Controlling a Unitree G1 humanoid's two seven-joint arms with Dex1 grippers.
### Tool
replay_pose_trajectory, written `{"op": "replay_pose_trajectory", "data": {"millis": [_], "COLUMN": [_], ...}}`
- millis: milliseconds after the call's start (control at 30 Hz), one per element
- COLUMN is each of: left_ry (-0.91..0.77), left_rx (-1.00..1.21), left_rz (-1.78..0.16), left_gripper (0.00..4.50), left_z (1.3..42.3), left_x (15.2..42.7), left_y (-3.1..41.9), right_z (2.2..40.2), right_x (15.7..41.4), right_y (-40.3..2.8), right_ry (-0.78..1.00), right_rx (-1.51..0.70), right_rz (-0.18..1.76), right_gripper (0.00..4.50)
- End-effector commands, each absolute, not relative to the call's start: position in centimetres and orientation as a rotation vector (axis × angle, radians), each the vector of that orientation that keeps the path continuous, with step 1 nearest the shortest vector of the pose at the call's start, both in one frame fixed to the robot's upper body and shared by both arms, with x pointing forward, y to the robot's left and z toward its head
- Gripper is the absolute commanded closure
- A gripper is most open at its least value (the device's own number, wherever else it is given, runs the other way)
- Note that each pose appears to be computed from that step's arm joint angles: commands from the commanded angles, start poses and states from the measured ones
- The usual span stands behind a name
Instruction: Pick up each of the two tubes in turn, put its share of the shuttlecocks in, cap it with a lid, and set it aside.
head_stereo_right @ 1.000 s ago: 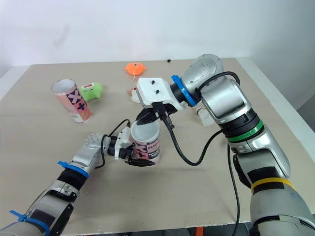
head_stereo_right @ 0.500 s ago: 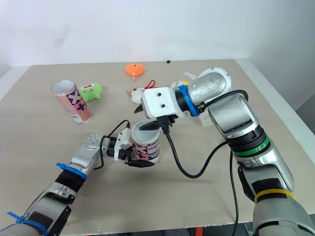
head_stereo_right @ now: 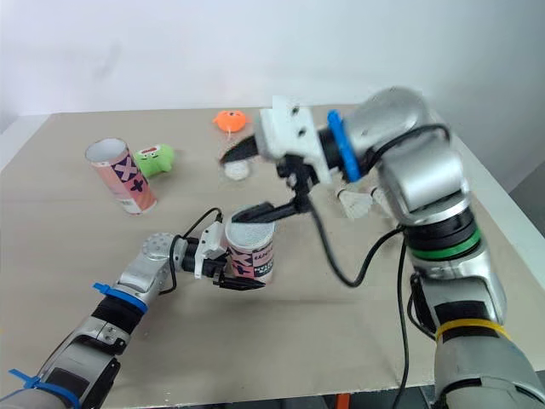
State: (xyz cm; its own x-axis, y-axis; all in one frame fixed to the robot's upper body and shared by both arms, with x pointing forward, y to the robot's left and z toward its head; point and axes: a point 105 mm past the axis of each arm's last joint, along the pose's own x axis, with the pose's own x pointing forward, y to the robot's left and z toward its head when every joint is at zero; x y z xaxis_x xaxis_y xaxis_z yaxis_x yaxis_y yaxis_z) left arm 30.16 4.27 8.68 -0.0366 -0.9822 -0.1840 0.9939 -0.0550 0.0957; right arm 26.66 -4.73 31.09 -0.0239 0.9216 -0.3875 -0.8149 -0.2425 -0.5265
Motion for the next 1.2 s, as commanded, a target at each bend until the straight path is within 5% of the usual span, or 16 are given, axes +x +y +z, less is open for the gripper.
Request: {"op": "replay_pose_trajectory", "data": {"millis": [33, 67, 267, 300, 367, 633, 1200], "left_ry": [0.212, 0.21, 0.21, 0.21, 0.211, 0.207, 0.204], "left_rx": [0.225, 0.224, 0.224, 0.224, 0.225, 0.221, 0.212], "left_rz": [-1.576, -1.574, -1.57, -1.57, -1.569, -1.566, -1.558], "left_gripper": [1.42, 1.42, 1.42, 1.42, 1.42, 1.42, 1.42], "left_z": [5.9, 5.9, 6.0, 6.0, 6.0, 6.0, 6.1], "left_x": [29.9, 30.0, 30.0, 30.1, 30.1, 30.2, 30.3], "left_y": [5.6, 5.6, 5.6, 5.6, 5.6, 5.5, 5.6], "right_z": [30.5, 30.0, 28.9, 28.7, 28.3, 26.0, 24.7], "right_x": [25.6, 25.6, 26.3, 26.4, 26.5, 27.1, 27.5], "right_y": [-5.2, -5.4, -5.9, -5.9, -6.1, -7.4, -4.9], "right_ry": [-0.144, -0.125, -0.06, -0.052, -0.034, 0.108, 0.064], "right_rx": [-0.778, -0.788, -0.802, -0.813, -0.854, -1.136, -0.974], "right_rz": [1.692, 1.696, 1.68, 1.679, 1.68, 1.707, 1.741], "right_gripper": [0.53, 0.73, 3.65, 3.65, 4.36, 4.36, 4.36]}}
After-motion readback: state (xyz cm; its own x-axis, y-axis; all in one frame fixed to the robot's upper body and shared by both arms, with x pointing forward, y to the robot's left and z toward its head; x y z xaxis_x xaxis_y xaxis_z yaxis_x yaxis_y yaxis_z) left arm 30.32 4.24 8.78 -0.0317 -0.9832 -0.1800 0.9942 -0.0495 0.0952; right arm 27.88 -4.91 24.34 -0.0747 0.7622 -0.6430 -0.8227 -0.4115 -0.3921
